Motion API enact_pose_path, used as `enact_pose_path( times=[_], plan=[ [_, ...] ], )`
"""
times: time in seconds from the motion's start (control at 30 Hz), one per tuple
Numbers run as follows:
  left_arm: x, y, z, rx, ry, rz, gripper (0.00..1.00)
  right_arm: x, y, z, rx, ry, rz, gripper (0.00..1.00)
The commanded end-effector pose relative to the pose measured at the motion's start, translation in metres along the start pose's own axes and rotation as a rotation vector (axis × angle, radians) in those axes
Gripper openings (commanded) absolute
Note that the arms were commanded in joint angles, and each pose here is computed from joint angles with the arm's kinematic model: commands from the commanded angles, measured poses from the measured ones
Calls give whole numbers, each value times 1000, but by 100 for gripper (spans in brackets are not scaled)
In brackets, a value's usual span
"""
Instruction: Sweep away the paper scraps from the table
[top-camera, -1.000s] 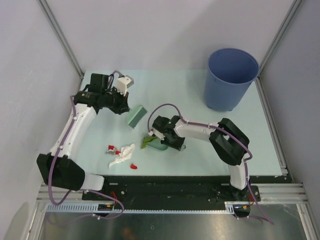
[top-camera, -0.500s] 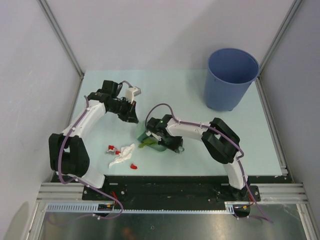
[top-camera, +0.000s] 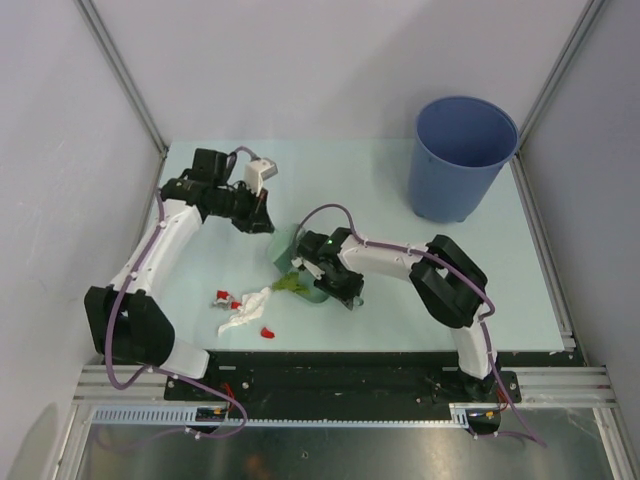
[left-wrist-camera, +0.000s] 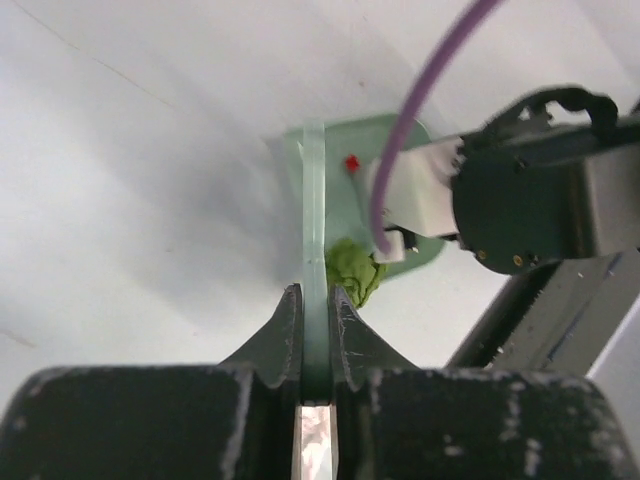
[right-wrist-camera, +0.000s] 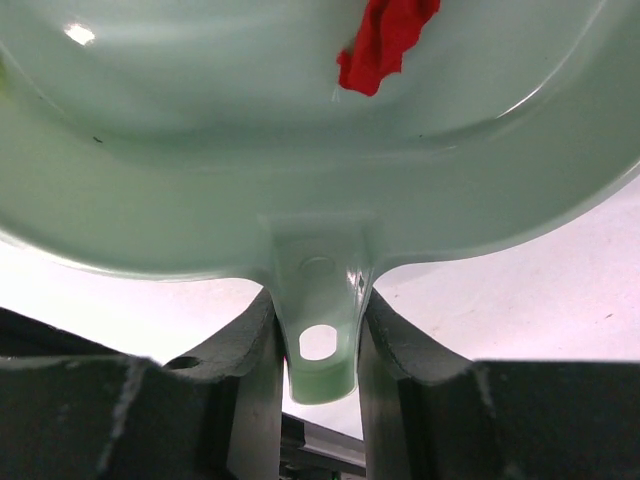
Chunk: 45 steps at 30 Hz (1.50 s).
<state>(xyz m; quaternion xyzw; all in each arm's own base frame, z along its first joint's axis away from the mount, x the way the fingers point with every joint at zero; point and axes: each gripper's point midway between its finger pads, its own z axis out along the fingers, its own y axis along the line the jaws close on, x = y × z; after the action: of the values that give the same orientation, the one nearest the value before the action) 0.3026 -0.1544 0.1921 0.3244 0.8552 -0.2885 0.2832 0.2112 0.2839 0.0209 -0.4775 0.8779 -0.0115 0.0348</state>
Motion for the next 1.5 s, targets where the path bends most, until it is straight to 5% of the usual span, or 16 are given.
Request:
enact_pose_path(
  times=[0.0,0.43,0.77,1.03,1.2,1.47],
  plan=[
    [-46,10,-35,-112,-109,75,0,5,11,-8,-2,-31,-20,0],
    [-49,26,-76,-271,-163,114,0,2,13,-8,-17,-48,-5,0],
    [-3,110,-57,-491,38,-82,0,26,5,-8,63,99,17,0],
    [17,49,6,-89,54,-94,0,-5,6,0,55,97,4,0],
    [-6,-15,-10,125,-55,-19,0,-34,3,4,10,26,29,0],
    [-26,-20,-44,-5,-112,76,0,-50,14,-21,-112,-148,47,0]
  ],
)
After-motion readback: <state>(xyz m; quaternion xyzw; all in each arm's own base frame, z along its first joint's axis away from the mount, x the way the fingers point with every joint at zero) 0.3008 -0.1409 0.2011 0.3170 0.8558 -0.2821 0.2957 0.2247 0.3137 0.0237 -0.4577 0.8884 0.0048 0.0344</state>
